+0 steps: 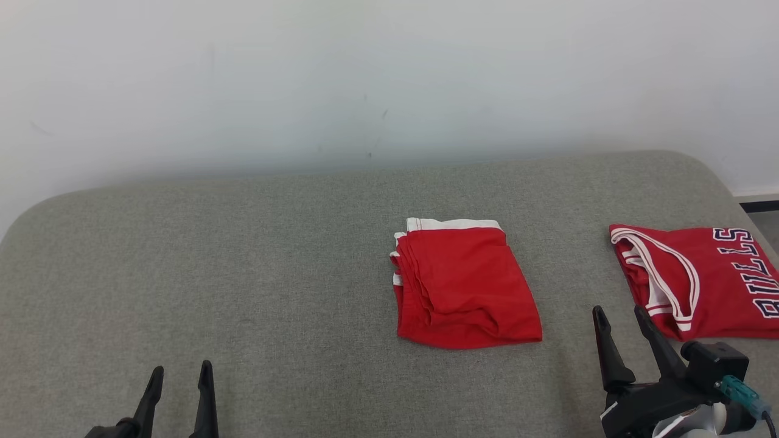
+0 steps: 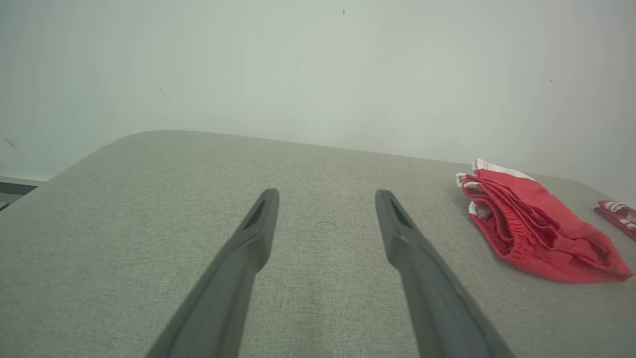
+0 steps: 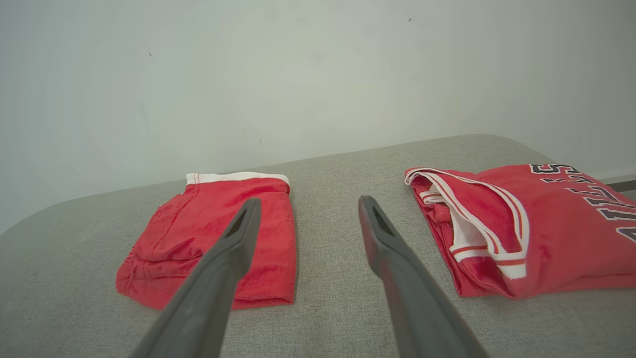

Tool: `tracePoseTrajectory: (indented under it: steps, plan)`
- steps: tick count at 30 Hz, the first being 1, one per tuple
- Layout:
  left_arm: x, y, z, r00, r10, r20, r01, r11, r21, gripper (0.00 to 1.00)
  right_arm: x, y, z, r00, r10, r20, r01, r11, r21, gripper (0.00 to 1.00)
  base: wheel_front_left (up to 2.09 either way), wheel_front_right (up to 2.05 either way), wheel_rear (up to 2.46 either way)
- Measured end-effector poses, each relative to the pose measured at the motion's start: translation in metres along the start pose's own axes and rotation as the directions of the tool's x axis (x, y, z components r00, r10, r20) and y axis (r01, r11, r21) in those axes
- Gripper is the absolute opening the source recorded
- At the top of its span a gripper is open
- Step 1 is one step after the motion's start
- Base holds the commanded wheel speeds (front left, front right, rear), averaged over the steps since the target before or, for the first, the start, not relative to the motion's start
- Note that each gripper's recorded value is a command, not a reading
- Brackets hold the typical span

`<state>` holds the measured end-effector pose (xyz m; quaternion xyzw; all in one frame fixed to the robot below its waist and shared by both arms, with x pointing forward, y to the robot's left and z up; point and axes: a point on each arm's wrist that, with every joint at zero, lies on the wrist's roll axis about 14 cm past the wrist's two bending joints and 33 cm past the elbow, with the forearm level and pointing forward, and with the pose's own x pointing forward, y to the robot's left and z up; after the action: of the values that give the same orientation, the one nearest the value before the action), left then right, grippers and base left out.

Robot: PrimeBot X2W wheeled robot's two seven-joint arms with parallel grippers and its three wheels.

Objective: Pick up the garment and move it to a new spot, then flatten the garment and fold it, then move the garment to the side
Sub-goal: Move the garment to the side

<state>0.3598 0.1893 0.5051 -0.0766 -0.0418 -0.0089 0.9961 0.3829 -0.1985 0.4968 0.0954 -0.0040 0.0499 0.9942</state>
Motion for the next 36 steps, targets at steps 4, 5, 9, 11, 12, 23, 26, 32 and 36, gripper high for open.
tracePoseTrajectory:
  steps: [4, 5, 9, 11, 12, 23, 26, 32, 36]
  plan:
    - [0.001, 0.001, -0.001, 1.0, 0.003, -0.002, -0.003, 1.0, -0.001, 1.0, 0.001, 0.002, -0.004, 1.0, 0.003, -0.012, -0.003, 1.0, 0.004, 1.0, 0.0, 0.0, 0.0]
    - [0.001, 0.001, -0.001, 1.0, 0.003, -0.002, -0.003, 1.0, -0.001, 1.0, 0.001, 0.002, -0.005, 1.0, 0.003, -0.014, -0.003, 1.0, 0.005, 1.0, 0.0, 0.0, 0.0]
    - [0.001, 0.003, -0.002, 1.0, 0.009, -0.005, -0.009, 1.0, -0.001, 1.0, 0.003, 0.004, -0.007, 1.0, 0.011, -0.024, -0.011, 1.0, 0.002, 1.0, 0.0, 0.0, 0.0]
    - [0.0, 0.004, -0.002, 1.0, 0.013, -0.006, -0.013, 1.0, -0.003, 1.0, 0.006, 0.008, -0.008, 0.999, 0.034, -0.041, -0.035, 0.999, -0.019, 1.0, 0.0, 0.0, 0.0]
    - [-0.001, 0.004, -0.002, 1.0, 0.013, -0.007, -0.013, 1.0, -0.004, 1.0, 0.009, 0.01, -0.009, 0.997, 0.048, -0.059, -0.05, 0.998, -0.034, 1.0, 0.0, 0.0, 0.0]
    - [-0.004, 0.011, 0.003, 0.999, 0.042, 0.012, -0.042, 0.999, -0.025, 1.0, 0.067, 0.0, -0.004, 0.954, 0.038, -0.298, -0.067, 0.994, -0.09, 1.0, 0.0, 0.0, 0.0]
    - [0.0, 0.015, 0.007, 0.998, 0.059, 0.024, -0.058, 0.998, -0.03, 1.0, 0.086, -0.002, -0.008, 0.928, 0.024, -0.372, -0.057, 0.995, -0.079, 1.0, 0.0, 0.0, 0.0]
    - [0.002, 0.027, 0.005, 0.995, 0.1, 0.015, -0.099, 0.995, -0.033, 1.0, 0.111, -0.004, -0.045, 0.821, -0.005, -0.571, -0.01, 1.0, -0.023, 1.0, 0.0, 0.0, 0.0]
    - [0.0, 0.038, 0.0, 0.991, 0.137, -0.003, -0.137, 0.99, -0.032, 1.0, 0.117, 0.02, -0.081, 0.72, 0.039, -0.693, -0.021, 0.999, 0.035, 1.0, 0.0, 0.0, 0.0]
